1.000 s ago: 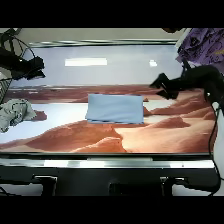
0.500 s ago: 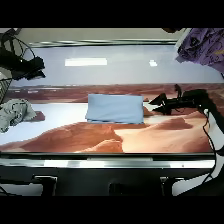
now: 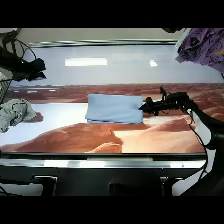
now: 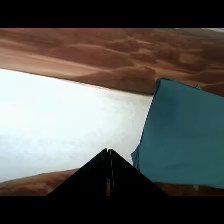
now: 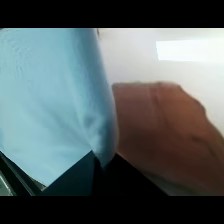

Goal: Fold the clothes and pants, and hang the long-sleeved shirts on hangers.

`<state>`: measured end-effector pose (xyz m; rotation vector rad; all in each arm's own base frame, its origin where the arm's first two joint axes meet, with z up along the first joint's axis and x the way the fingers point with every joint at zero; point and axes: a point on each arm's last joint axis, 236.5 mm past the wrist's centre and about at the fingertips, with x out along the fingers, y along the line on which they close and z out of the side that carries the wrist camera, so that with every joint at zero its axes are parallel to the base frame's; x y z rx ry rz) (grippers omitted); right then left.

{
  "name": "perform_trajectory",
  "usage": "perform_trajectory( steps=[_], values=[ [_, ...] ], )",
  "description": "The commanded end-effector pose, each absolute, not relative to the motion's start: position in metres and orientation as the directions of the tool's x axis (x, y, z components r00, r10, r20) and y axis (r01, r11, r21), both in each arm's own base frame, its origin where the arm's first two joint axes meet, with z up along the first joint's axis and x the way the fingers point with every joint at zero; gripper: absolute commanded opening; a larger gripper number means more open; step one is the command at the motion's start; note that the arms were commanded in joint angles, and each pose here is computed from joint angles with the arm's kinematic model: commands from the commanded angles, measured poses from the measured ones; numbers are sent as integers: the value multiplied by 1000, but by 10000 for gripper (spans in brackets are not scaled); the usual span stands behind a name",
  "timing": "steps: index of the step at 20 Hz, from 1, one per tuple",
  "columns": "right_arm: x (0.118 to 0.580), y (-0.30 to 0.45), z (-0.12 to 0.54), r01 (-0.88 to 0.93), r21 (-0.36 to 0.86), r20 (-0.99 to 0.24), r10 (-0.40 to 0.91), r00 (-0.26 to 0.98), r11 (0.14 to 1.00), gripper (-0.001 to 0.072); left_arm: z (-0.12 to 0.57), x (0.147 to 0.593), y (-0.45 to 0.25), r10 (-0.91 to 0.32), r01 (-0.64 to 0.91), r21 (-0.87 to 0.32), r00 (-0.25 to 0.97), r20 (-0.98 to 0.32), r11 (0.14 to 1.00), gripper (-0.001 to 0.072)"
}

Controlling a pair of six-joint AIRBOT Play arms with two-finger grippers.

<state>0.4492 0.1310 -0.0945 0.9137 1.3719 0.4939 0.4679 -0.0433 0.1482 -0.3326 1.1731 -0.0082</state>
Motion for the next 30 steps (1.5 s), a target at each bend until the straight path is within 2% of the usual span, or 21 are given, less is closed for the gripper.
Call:
perform_trajectory(
  steps=[1, 4, 8, 12, 17, 21, 25, 28, 30],
  values=[
    [464, 135, -76, 165, 797, -604, 768, 214, 581, 30, 139, 465, -46, -180, -168, -256, 369, -912, 952, 25],
    [501, 122, -42, 127, 770, -632, 719, 290, 626, 30, 139, 465, -46, -180, -168, -256, 369, -912, 952, 25],
    [552, 90, 5, 140, 701, -678, 591, 438, 699, 30, 139, 465, -46, -180, -168, -256, 368, -912, 952, 25],
    [578, 59, 46, 177, 636, -704, 472, 531, 751, 31, 139, 465, -46, -180, -168, -256, 367, -912, 952, 25],
    [598, -14, 99, 264, 683, -640, 383, 666, 681, 31, 137, 460, -46, -180, -169, -251, 350, -919, 953, 25],
    [597, -93, 123, 353, 706, -611, 276, 742, 614, 30, 137, 459, -44, -179, -169, -248, 346, -921, 954, 25],
    [574, -174, 126, 496, 674, -645, 111, 756, 547, 30, 136, 456, -44, -179, -167, -244, 331, -926, 955, 25],
    [539, -234, 128, 622, 604, -701, -40, 712, 499, 30, 135, 451, -44, -178, -168, -239, 312, -933, 956, 25],
    [502, -266, 121, 724, 491, -775, -138, 617, 484, 29, 134, 449, -44, -179, -169, -238, 305, -935, 957, 25]
  ],
)
